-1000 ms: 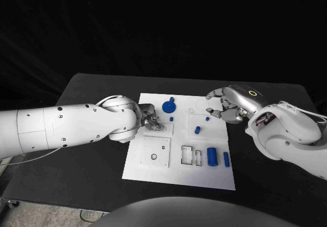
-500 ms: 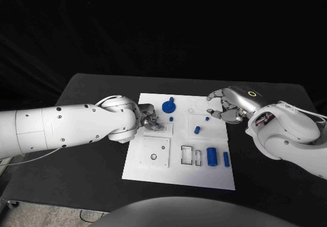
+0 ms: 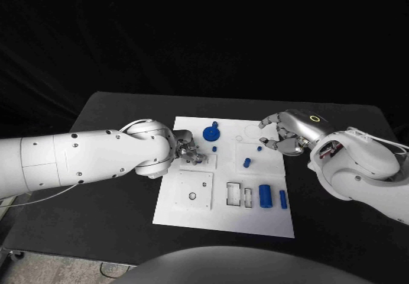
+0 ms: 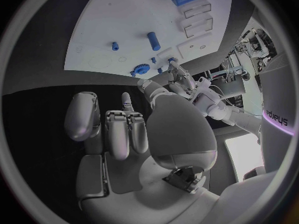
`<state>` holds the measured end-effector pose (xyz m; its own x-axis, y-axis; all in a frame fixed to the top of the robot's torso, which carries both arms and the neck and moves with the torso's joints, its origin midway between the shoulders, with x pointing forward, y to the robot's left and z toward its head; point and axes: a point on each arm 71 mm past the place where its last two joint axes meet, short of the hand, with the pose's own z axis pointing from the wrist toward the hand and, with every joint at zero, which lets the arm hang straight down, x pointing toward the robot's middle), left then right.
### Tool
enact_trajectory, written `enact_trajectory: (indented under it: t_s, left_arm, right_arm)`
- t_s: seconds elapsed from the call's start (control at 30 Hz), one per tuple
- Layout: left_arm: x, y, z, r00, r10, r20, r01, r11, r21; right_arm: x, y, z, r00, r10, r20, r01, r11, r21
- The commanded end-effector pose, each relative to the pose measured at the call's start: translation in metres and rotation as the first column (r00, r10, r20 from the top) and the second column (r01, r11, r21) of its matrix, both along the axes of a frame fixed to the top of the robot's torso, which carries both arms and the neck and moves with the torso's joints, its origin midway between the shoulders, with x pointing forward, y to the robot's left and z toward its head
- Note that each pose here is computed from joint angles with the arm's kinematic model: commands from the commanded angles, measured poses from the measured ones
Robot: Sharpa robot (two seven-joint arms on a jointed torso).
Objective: Assemble the parts on the task board
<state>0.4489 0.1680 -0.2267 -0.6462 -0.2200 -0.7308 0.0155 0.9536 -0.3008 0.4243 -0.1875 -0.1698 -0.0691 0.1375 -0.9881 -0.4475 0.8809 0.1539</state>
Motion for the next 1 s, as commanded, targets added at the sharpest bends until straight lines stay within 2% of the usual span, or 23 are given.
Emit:
enact_trajectory:
  t_s: [0.03,0.53,1.0]
  left_arm:
    - [-0.0013,-0.0007,-0.0023,1.0,-0.016,-0.025,0.016,1.0,0.005]
    - [0.0003,-0.0002,-0.0023,1.0,-0.015,-0.021,0.015,1.0,-0.007]
    - [0.0037,0.0014,-0.0007,1.0,0.002,0.008,-0.002,1.0,-0.031]
  right_arm:
    - [0.0003,-0.0003,-0.0014,1.0,-0.006,-0.009,0.006,1.0,-0.012]
    - [0.0,-0.0007,-0.0044,1.0,-0.008,-0.019,0.007,1.0,-0.015]
    - [0.0,-0.0016,-0.0054,1.0,-0.011,-0.021,0.011,1.0,-0.014]
